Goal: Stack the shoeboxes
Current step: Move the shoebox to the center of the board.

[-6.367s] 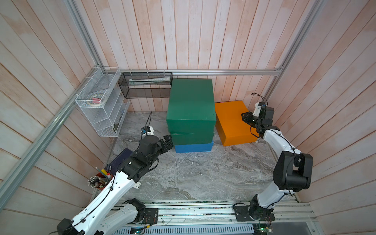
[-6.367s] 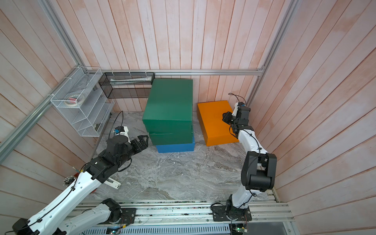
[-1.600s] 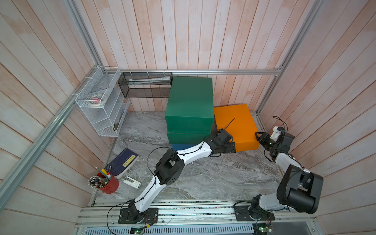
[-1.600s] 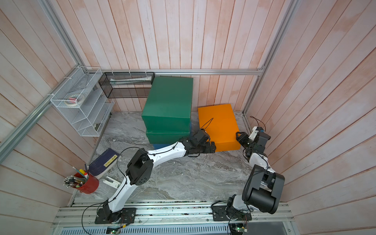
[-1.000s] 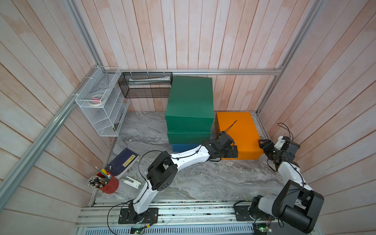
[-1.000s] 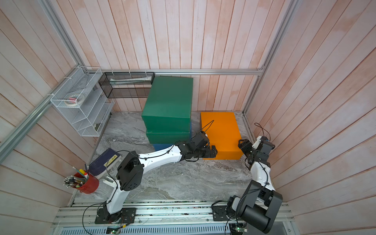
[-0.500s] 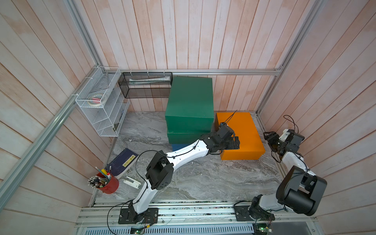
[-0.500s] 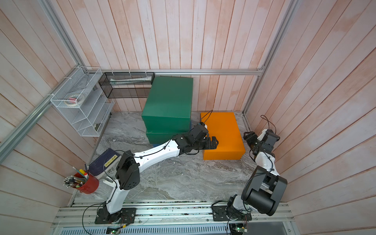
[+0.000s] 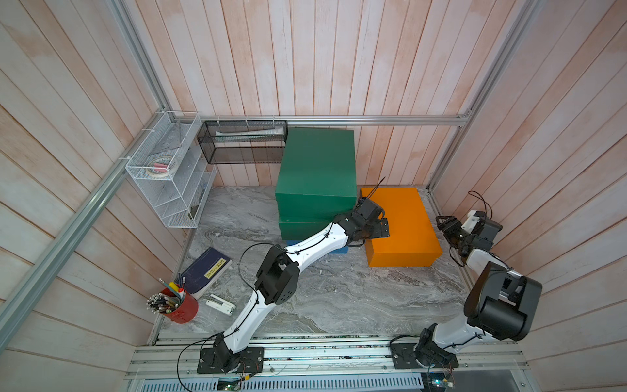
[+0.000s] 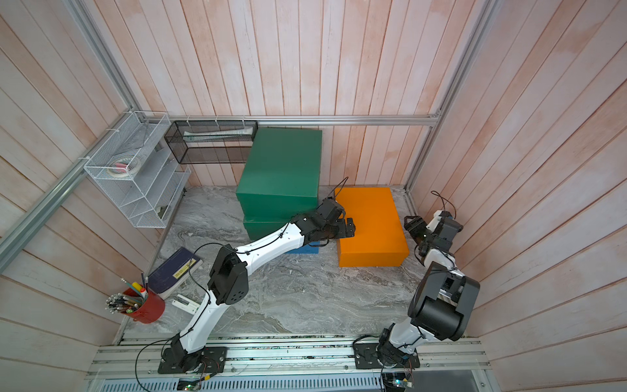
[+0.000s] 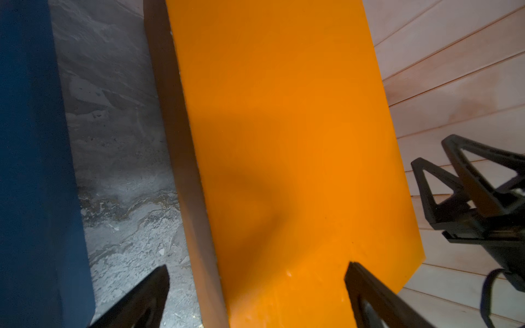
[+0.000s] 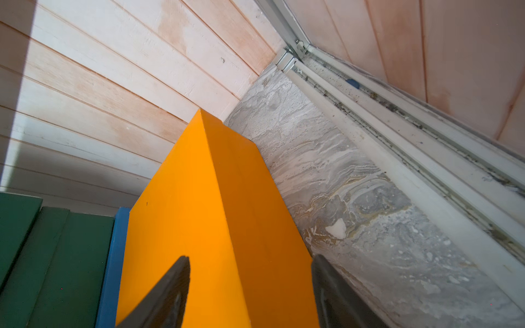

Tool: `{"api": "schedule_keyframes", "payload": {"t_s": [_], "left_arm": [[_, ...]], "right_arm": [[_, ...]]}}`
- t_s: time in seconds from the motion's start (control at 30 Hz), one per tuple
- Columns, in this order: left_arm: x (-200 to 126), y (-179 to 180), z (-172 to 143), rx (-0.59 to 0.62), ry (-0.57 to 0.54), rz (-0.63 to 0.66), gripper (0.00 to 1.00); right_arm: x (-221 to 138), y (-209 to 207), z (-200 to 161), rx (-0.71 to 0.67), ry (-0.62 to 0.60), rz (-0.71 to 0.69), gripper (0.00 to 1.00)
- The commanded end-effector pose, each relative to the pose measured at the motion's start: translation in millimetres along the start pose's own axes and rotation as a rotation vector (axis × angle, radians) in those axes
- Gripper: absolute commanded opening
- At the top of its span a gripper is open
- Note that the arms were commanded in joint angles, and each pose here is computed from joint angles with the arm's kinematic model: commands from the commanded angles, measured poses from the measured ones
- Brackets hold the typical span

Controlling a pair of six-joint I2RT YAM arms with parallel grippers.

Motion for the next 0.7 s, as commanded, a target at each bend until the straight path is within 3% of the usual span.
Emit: {"api": "schedule_keyframes", "payload": {"t_s": [0.0,0.67], "left_arm": [[7,-1,-5,0.015,0.017,0.006,1.00],[39,8,-26,0.001,0.082,-0.019,1.00]], "right_arm": [[11,-6,-13,-0.031,0.030,-0.006,0.70],[42,-19,-74,-0.082,0.201,-0.050,0.73]]}}
Point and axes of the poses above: each gripper's point midway between its finger pads, its own x axis out along the fingers, its own y axis along the line the jaws close on, z = x × y, the point moved 5 cm from there along -x, back along the fingers, and after that the axes turned 11 degrees about x, right-handed, at the moved point
